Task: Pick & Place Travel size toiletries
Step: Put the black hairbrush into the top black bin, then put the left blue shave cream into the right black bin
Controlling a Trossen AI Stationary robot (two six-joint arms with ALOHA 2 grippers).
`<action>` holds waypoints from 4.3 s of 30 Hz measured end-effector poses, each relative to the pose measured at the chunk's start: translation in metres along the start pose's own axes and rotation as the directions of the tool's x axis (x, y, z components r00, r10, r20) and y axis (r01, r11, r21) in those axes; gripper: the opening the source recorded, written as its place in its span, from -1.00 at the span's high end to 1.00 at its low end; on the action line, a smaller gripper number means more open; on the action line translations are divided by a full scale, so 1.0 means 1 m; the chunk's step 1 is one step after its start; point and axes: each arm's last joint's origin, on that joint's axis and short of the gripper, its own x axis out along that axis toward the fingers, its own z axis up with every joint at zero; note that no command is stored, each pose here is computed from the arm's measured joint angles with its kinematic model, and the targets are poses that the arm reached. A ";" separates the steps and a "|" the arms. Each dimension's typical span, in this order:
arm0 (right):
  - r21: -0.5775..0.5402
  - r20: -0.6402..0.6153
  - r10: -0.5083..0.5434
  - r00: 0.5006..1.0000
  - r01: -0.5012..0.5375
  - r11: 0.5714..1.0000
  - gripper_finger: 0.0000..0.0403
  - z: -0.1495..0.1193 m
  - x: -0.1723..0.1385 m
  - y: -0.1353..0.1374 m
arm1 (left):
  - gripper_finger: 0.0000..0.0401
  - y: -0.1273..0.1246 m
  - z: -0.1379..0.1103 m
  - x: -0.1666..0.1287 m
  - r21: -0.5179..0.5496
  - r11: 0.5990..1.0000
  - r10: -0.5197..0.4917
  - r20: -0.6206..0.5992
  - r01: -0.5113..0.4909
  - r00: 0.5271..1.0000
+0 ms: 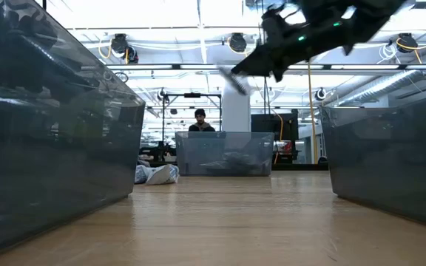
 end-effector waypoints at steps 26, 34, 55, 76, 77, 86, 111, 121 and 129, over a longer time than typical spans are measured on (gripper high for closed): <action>0.004 -0.304 0.004 0.953 -0.003 1.000 1.00 -0.044 0.066 -0.010 | -0.52 0.000 0.000 0.000 0.000 1.000 0.007 0.001 -0.007 1.000; 0.015 -0.302 0.005 0.953 0.000 1.000 1.00 -0.044 0.066 -0.009 | -0.52 0.000 0.000 0.000 0.000 1.000 0.007 0.000 -0.007 1.000; 0.016 -0.303 0.008 0.953 -0.003 1.000 0.95 -0.044 0.066 -0.009 | -0.52 0.000 0.000 0.000 0.000 1.000 0.007 0.001 -0.007 1.000; 0.016 -0.303 0.008 0.953 -0.003 1.000 0.74 -0.044 0.066 -0.009 | -0.52 0.000 0.000 0.000 0.000 1.000 0.007 0.001 -0.007 1.000; 0.016 -0.303 0.008 0.953 -0.003 1.000 0.73 -0.044 0.066 -0.009 | -0.52 0.000 0.000 0.000 0.000 1.000 0.007 0.001 -0.007 1.000; 0.019 -0.286 0.009 0.958 -0.003 1.000 0.71 -0.039 0.063 -0.009 | -0.52 0.000 0.000 0.000 0.000 1.000 0.007 0.001 -0.007 1.000; 0.062 -0.341 0.018 0.940 0.004 0.998 0.71 0.004 0.004 -0.006 | -0.52 0.000 0.000 0.000 0.000 1.000 0.007 0.001 -0.007 1.000; 0.064 -0.319 0.069 0.945 -0.051 0.997 0.71 0.004 -0.028 0.009 | -0.52 0.000 0.000 0.000 0.000 1.000 0.007 0.001 -0.007 1.000; 0.116 -0.297 0.068 0.952 -0.035 0.993 0.71 -0.020 -0.065 0.010 | -0.52 0.000 0.000 0.000 0.000 1.000 0.007 0.001 -0.007 1.000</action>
